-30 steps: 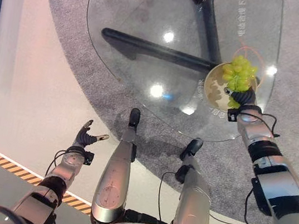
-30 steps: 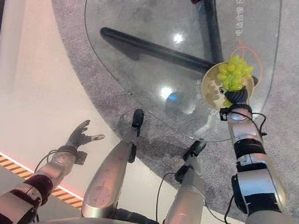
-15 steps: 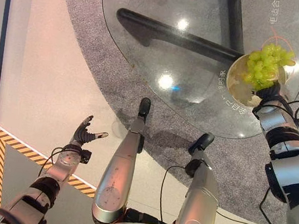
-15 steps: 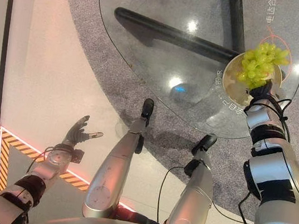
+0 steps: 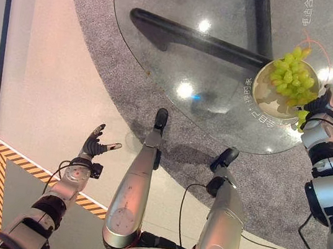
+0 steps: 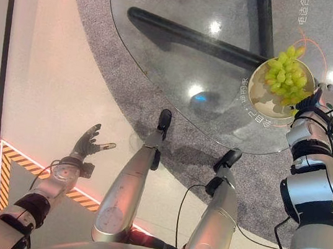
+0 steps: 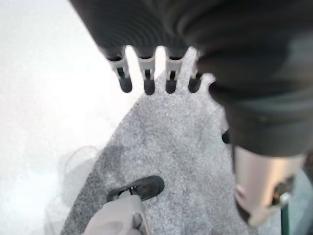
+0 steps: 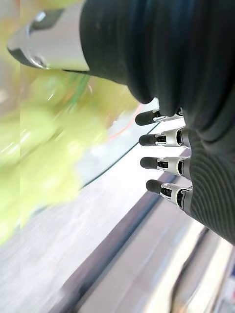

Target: Pick up fruits into the plate

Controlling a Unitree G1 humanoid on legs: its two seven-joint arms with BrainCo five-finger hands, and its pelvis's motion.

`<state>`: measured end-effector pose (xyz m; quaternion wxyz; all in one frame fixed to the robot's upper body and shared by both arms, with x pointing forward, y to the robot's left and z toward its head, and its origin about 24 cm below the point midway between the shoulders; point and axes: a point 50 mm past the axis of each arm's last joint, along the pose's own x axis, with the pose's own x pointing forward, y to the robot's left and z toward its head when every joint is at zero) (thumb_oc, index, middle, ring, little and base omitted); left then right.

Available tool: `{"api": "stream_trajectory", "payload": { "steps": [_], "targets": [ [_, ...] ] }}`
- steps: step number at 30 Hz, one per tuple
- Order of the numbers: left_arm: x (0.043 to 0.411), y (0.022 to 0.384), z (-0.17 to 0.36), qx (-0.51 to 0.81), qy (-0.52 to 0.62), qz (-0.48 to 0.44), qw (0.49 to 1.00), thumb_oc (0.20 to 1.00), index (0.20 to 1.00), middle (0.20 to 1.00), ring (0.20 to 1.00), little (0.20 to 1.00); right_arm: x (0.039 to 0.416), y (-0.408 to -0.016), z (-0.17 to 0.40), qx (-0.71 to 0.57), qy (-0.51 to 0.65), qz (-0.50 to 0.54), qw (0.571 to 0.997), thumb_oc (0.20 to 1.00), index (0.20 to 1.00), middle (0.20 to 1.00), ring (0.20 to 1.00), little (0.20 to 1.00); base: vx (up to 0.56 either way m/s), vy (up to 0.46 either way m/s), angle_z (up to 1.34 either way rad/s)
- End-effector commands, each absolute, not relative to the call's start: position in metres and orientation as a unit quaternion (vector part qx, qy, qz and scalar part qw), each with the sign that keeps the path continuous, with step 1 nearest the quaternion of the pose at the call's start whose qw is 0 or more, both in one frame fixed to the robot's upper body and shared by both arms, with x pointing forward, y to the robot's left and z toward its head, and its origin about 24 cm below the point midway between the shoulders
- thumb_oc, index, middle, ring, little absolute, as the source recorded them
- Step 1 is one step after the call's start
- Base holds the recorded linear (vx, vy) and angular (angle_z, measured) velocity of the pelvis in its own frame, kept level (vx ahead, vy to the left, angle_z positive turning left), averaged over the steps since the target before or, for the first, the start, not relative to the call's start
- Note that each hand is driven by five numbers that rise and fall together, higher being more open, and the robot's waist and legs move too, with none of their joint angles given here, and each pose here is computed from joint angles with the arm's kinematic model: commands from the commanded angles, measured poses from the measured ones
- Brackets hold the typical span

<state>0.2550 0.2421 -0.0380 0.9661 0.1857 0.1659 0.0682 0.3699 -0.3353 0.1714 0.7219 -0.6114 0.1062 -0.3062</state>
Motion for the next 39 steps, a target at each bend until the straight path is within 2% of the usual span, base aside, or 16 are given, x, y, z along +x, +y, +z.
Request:
{"api": "stream_trajectory", "payload": {
  "steps": [1, 11, 18, 22, 23, 25, 27, 31, 39],
  "targets": [
    [0.23, 0.249, -0.055, 0.189, 0.203, 0.079, 0.958, 1.0, 1.0, 1.0, 1.0, 1.0, 0.356, -0.355, 0.201, -0.66, 0.014, -0.349, 0.665, 1.0, 1.0, 1.0, 1.0, 1.0, 0.0, 0.0, 0.0],
    [0.235, 0.256, -0.053, 0.185, 0.195, 0.111, 0.957, 1.0, 1.0, 1.0, 1.0, 1.0, 0.364, -0.302, 0.21, -0.644, -0.192, -0.313, 0.671, 1.0, 1.0, 1.0, 1.0, 1.0, -0.03, -0.004, 0.0],
    [0.239, 0.258, -0.054, 0.182, 0.208, 0.098, 0.956, 1.0, 1.0, 1.0, 1.0, 1.0, 0.358, -0.273, 0.163, -0.636, -0.208, -0.207, 0.714, 1.0, 1.0, 1.0, 1.0, 1.0, -0.03, -0.003, -0.01],
    [0.238, 0.264, -0.058, 0.188, 0.228, 0.109, 0.949, 1.0, 1.0, 1.0, 1.0, 1.0, 0.346, -0.258, 0.119, -0.623, -0.18, -0.144, 0.748, 1.0, 1.0, 1.0, 1.0, 1.0, 0.0, -0.015, -0.08],
    [0.232, 0.267, -0.065, 0.194, 0.248, 0.115, 0.942, 1.0, 1.0, 1.0, 1.0, 1.0, 0.334, -0.25, 0.086, -0.611, -0.144, -0.107, 0.771, 1.0, 1.0, 1.0, 1.0, 1.0, 0.05, -0.002, -0.22],
    [0.229, 0.269, -0.068, 0.198, 0.259, 0.119, 0.938, 1.0, 1.0, 1.0, 1.0, 1.0, 0.326, -0.246, 0.069, -0.606, -0.122, -0.086, 0.782, 1.0, 1.0, 1.0, 1.0, 1.0, 0.03, 0.017, -0.2],
    [0.218, 0.267, -0.079, 0.217, 0.287, 0.112, 0.926, 1.0, 1.0, 1.0, 1.0, 1.0, 0.3, -0.243, 0.026, -0.582, -0.062, -0.046, 0.81, 1.0, 1.0, 1.0, 1.0, 1.0, 0.05, 0.035, -0.16],
    [0.198, 0.266, -0.096, 0.228, 0.33, 0.114, 0.909, 1.0, 1.0, 1.0, 1.0, 1.0, 0.264, -0.237, -0.02, -0.529, 0.014, -0.002, 0.848, 1.0, 1.0, 1.0, 1.0, 1.0, 0.07, 0.044, -0.19],
    [0.168, 0.268, -0.118, 0.24, 0.394, 0.123, 0.879, 1.0, 1.0, 1.0, 1.0, 1.0, 0.206, -0.234, -0.077, -0.483, 0.139, 0.022, 0.864, 1.0, 1.0, 1.0, 1.0, 1.0, 0.05, 0.01, -0.16]
  ]
}}
